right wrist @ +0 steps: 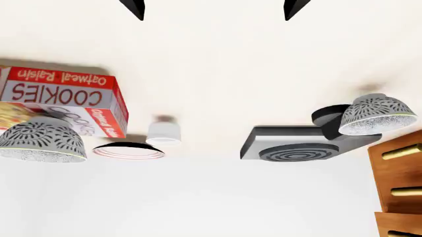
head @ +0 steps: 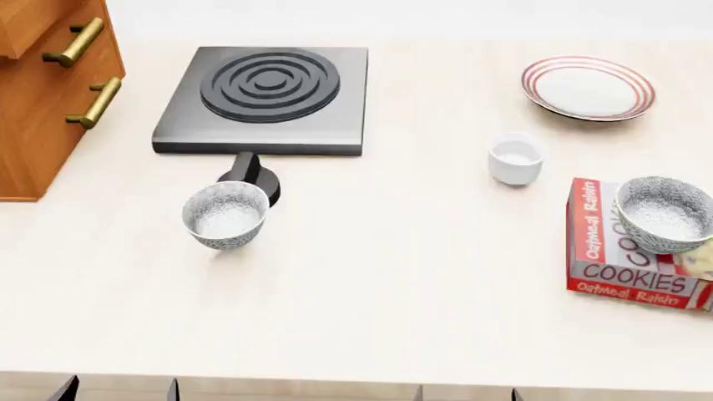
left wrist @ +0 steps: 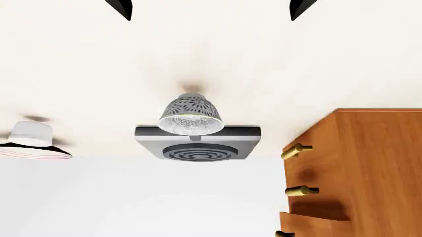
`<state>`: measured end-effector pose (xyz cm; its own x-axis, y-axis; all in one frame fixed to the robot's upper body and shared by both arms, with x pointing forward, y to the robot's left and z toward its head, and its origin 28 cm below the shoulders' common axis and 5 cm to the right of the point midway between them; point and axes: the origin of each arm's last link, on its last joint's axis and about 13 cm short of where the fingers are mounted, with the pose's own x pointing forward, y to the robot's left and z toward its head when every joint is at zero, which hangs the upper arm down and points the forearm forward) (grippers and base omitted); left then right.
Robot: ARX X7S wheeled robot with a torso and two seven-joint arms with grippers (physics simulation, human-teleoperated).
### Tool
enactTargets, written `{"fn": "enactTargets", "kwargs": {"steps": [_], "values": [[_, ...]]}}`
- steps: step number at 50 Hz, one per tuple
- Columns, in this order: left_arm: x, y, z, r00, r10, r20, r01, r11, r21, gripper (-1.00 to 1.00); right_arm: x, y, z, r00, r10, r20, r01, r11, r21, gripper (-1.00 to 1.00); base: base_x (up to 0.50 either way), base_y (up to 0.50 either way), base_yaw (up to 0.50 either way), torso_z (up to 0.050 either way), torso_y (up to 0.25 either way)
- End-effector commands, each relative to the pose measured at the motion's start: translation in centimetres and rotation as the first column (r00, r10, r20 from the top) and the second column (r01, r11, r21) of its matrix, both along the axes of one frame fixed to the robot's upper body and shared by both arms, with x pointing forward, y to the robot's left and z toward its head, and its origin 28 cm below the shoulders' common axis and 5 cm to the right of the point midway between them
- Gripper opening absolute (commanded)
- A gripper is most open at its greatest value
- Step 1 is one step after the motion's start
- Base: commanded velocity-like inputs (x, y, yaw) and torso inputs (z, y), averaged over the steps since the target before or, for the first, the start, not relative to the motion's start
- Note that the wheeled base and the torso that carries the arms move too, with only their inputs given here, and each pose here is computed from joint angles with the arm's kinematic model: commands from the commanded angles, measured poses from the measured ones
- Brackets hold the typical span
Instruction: Pick the akita bowl on the cookies box and place it on the plate.
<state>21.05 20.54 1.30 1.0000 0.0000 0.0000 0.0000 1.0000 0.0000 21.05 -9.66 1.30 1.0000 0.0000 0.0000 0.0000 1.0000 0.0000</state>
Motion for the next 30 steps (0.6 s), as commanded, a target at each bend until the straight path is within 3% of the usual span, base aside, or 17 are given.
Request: {"fn": "enactTargets", "kwargs": {"steps": [1,6,7,8,18,30], "values": [[0.0,-0.1,0.0,1.0,-0.002,-0.015,0.002,1.0,-0.017,1.0,-0.1,0.2,0.4,1.0,0.006,0.009,-0.006,1.0,-0.002,1.0,0.0,0.0,0.0,0.0,0.0],[0.0,0.2,0.7,0.998,0.048,0.032,-0.048,0.999,0.011,1.0,-0.1,0.1,0.2,1.0,0.009,0.005,-0.009,1.0,0.008,1.0,0.0,0.0,0.0,0.0,0.0],[0.7,0.3,-1.2,0.999,0.033,-0.035,-0.031,0.998,0.057,1.0,-0.2,0.3,0.9,1.0,-0.009,0.024,0.01,1.0,-0.018,1.0,0.0,0.0,0.0,0.0,0.0],[0.1,0.2,0.7,0.999,0.024,0.031,-0.024,1.0,-0.014,1.0,-0.2,0.2,0.3,1.0,0.012,0.008,-0.012,1.0,0.0,1.0,0.0,0.0,0.0,0.0,0.0],[0.0,0.1,1.1,0.999,0.038,0.036,-0.038,0.999,-0.002,1.0,-0.2,0.1,1.3,0.999,-0.015,0.04,0.015,1.0,-0.009,1.0,0.0,0.0,0.0,0.0,0.0],[-0.8,0.0,6.4,0.983,0.031,0.18,-0.026,0.999,-0.028,1.0,-0.8,-0.3,6.1,0.983,-0.04,0.179,0.044,0.999,-0.021,1.0,0.0,0.0,0.0,0.0,0.0]]}}
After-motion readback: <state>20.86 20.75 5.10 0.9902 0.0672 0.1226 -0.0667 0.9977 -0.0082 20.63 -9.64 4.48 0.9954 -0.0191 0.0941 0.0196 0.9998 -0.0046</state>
